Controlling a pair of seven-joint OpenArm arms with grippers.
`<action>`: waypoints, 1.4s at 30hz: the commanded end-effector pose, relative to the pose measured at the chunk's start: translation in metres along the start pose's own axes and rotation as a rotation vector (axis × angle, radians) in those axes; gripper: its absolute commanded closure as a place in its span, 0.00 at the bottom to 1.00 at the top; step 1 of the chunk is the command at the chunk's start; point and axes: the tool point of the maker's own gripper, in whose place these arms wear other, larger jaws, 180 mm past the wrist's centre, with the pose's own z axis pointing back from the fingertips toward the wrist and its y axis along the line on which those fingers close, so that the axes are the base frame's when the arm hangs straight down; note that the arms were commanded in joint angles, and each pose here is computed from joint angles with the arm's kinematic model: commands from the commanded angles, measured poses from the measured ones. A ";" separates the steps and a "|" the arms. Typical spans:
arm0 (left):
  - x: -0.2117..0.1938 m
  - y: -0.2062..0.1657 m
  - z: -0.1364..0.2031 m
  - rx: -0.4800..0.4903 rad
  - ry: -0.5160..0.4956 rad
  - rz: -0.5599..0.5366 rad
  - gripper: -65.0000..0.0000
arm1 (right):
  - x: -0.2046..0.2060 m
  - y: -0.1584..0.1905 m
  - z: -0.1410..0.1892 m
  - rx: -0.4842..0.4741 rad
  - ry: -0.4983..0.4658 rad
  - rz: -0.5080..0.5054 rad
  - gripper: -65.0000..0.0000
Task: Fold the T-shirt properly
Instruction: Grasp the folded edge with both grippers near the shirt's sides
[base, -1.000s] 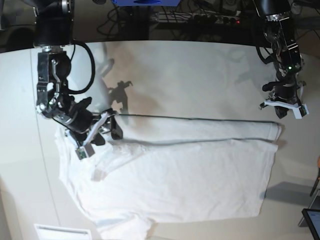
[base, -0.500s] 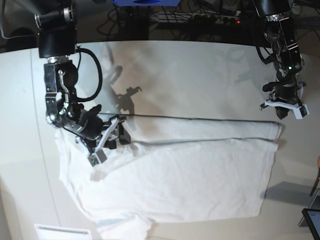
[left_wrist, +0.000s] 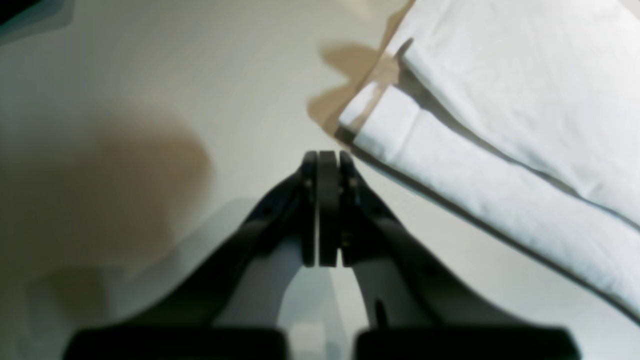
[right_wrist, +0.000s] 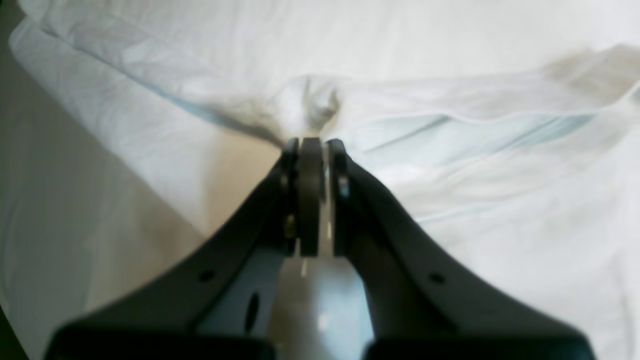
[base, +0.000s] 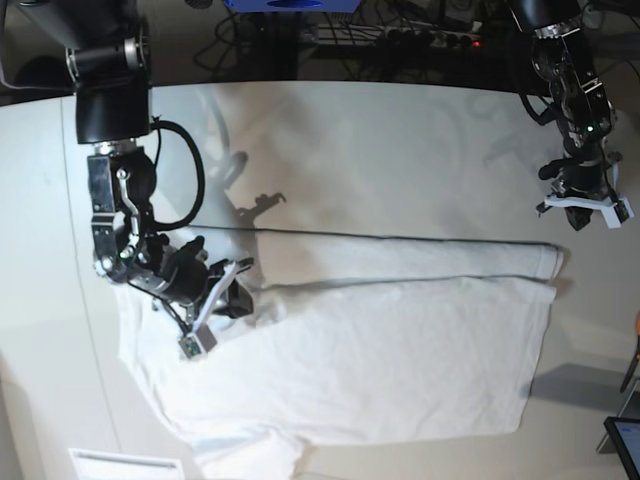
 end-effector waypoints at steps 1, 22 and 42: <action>0.022 0.001 0.001 -0.003 -0.064 -0.024 1.00 | 0.027 0.000 0.002 0.009 -0.064 0.019 0.98; 0.019 0.003 0.003 0.000 -0.054 -0.034 1.00 | 0.057 0.035 -0.049 0.109 -0.050 0.061 0.98; 0.025 -0.003 0.003 -0.016 -0.068 -0.038 1.00 | 0.079 0.021 -0.044 0.090 -0.177 0.112 0.53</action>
